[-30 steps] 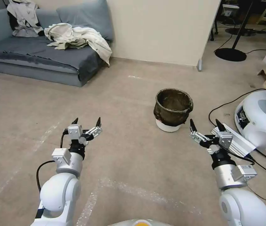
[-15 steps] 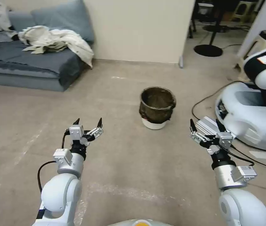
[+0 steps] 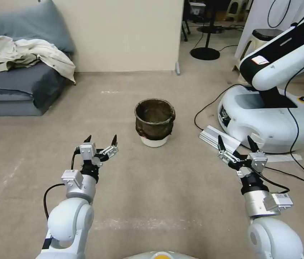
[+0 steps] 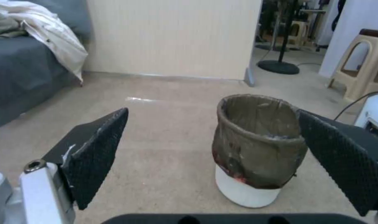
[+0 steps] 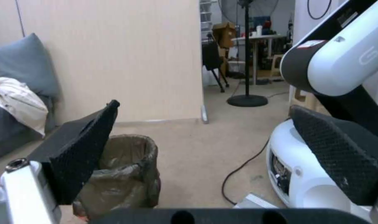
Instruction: Pick up the trash can from the floor.
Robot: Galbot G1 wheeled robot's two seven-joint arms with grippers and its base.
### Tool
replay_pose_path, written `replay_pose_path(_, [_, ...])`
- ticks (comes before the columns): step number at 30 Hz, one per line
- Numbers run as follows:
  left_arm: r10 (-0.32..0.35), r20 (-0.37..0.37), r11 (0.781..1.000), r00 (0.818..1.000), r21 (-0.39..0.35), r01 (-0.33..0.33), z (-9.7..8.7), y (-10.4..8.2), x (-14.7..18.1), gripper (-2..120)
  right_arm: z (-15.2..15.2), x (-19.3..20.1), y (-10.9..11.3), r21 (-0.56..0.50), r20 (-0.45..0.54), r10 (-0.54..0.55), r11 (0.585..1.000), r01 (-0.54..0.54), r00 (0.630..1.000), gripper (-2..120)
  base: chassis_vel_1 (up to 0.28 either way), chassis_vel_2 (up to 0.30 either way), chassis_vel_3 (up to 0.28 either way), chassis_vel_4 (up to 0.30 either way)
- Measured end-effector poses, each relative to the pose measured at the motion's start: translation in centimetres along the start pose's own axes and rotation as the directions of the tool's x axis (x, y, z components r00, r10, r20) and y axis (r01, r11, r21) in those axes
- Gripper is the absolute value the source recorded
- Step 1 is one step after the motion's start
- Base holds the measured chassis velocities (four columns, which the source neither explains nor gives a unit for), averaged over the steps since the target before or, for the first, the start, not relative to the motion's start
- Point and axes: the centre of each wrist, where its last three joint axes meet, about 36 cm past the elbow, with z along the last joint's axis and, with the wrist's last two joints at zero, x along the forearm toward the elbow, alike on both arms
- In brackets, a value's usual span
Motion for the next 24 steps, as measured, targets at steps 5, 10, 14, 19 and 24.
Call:
replay_pose_path(5, [0.002,-0.002,1.0,1.0,0.001,-0.002,0.19,0.06,-0.33,100,0.49,0.14,-0.01,-0.006,0.004,0.0,1.0,0.0,1.0,100,0.0,0.0,0.0,0.0])
replay_pose_path(10, [0.009,0.0,1.0,1.0,0.004,-0.009,0.3,0.02,-0.53,100,0.97,0.2,0.04,-0.018,0.009,0.007,1.0,-0.007,1.0,100,0.0,0.0,0.0,0.0])
replay_pose_path(14, [0.01,0.0,1.0,1.0,0.004,-0.01,0.3,0.03,-0.55,100,1.01,0.21,0.05,-0.019,0.009,0.007,1.0,-0.007,1.0,100,0.0,0.0,0.0,0.0])
replay_pose_path(19, [0.011,0.001,1.0,1.0,0.004,-0.011,0.3,0.03,-0.55,100,1.01,0.2,0.06,-0.019,0.01,0.007,1.0,-0.007,1.0,100,0.0,0.0,0.0,0.0])
replay_pose_path(24, [0.02,0.002,1.0,1.0,0.008,-0.02,0.45,0.17,-0.8,100,1.02,0.12,0.09,-0.023,0.012,0.01,1.0,-0.01,1.0,100,-0.035,0.023,0.025,-0.024])
